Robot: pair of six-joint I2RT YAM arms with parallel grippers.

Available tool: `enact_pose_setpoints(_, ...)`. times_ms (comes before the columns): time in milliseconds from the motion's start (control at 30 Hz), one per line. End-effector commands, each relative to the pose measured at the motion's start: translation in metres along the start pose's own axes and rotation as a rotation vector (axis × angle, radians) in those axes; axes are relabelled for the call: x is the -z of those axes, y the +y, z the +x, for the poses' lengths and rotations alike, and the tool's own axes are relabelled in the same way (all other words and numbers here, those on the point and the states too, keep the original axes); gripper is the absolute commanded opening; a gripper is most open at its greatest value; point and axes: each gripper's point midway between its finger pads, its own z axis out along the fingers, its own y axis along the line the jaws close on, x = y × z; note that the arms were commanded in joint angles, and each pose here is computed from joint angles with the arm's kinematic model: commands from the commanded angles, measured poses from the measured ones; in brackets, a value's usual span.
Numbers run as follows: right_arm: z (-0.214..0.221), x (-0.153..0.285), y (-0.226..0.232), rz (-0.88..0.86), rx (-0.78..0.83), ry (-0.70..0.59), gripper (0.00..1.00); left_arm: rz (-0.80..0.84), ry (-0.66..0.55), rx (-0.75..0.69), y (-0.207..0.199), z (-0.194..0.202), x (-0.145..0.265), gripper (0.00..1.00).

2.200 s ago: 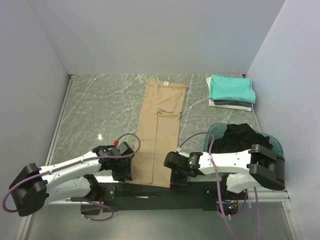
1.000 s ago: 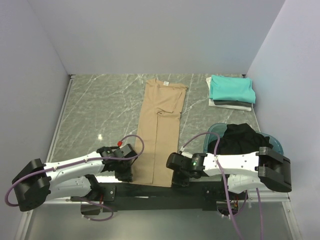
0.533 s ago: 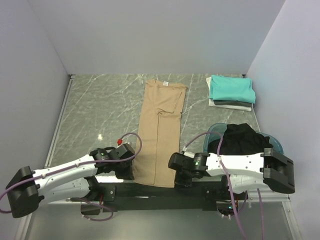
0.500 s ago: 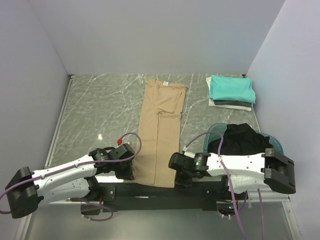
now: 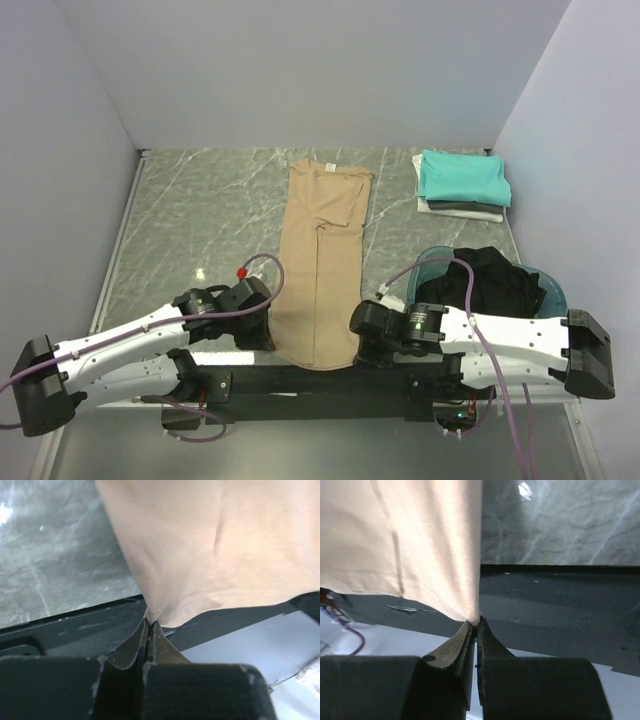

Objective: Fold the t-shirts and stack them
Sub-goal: Fold the tshirt

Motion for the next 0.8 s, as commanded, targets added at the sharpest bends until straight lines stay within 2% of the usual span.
enact_pose_setpoints(0, -0.027, 0.017, 0.014, -0.048, -0.036, -0.106, 0.0, -0.001, -0.083, 0.013, -0.017, -0.022, 0.01, 0.0)
enact_pose_setpoints(100, -0.042, 0.019, 0.023, -0.087, -0.019, -0.128, 0.0, -0.023, -0.123, 0.021, -0.024, -0.036, 0.014, 0.0)
enact_pose_setpoints(300, -0.091, 0.02, 0.028, -0.057, -0.003, -0.196, 0.0, -0.056, -0.169, 0.037, -0.034, -0.066, 0.005, 0.01)
enact_pose_setpoints(400, -0.113, 0.021, 0.03, -0.05, 0.003, -0.229, 0.0, -0.047, -0.213, 0.073, -0.039, -0.094, 0.002, 0.0)
enact_pose_setpoints(567, -0.153, 0.017, 0.028, 0.001, 0.014, -0.271, 0.0, -0.033, -0.266, 0.048, -0.054, -0.143, -0.002, 0.0)
enact_pose_setpoints(767, -0.207, 0.016, 0.032, 0.064, 0.055, -0.321, 0.0, -0.051, -0.322, 0.07, -0.048, -0.199, -0.008, 0.0)
